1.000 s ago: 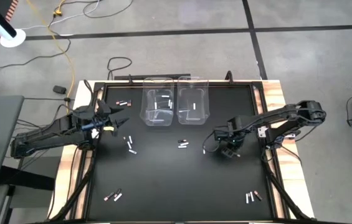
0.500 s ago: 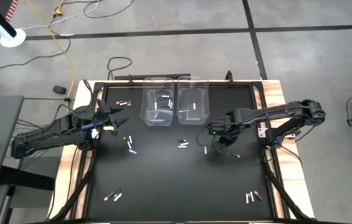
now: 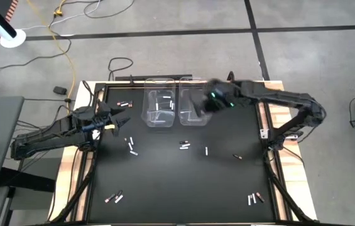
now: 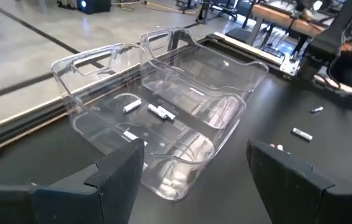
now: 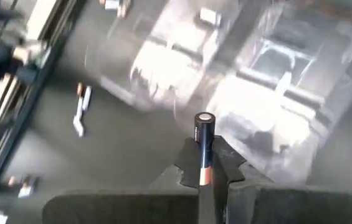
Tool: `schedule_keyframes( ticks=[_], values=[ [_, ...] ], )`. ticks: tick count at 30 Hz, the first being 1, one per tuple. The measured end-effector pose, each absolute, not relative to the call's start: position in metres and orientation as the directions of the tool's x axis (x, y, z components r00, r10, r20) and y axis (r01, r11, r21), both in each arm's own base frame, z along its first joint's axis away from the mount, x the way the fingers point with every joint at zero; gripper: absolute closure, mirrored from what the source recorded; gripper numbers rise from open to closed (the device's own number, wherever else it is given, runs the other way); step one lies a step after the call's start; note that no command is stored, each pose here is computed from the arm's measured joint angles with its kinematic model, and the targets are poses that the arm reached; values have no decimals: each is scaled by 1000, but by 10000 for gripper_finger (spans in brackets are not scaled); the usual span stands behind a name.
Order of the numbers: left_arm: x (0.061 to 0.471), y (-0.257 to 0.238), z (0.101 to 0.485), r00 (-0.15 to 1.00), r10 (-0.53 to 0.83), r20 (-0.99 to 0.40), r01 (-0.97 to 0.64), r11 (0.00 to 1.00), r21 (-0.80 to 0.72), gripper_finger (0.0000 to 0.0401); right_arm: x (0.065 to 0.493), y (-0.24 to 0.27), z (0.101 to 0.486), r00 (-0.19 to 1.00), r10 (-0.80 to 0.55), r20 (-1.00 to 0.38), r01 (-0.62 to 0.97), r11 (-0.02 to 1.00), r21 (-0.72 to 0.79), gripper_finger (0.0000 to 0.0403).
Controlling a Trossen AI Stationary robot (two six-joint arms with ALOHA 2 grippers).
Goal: Sort batteries
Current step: Put the black battery into the right transparent bin
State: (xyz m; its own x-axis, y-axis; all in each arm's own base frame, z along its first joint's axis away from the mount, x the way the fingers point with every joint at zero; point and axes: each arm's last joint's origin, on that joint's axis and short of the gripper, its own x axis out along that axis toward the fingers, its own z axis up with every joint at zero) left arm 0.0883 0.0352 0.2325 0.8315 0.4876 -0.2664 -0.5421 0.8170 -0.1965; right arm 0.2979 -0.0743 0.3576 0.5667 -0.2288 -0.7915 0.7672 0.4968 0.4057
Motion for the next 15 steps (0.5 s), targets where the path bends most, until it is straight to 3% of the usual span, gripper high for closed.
schedule_keyframes(
  ticks=[7,15],
  values=[
    [87,37,233,796,546,-263,-595,786,-168,122,361,-131,355,532,-285,-798,781,529,331,386],
    [86,37,230,786,546,-290,-602,783,-157,122,399,-188,307,323,-234,-917,900,377,221,386]
  ],
)
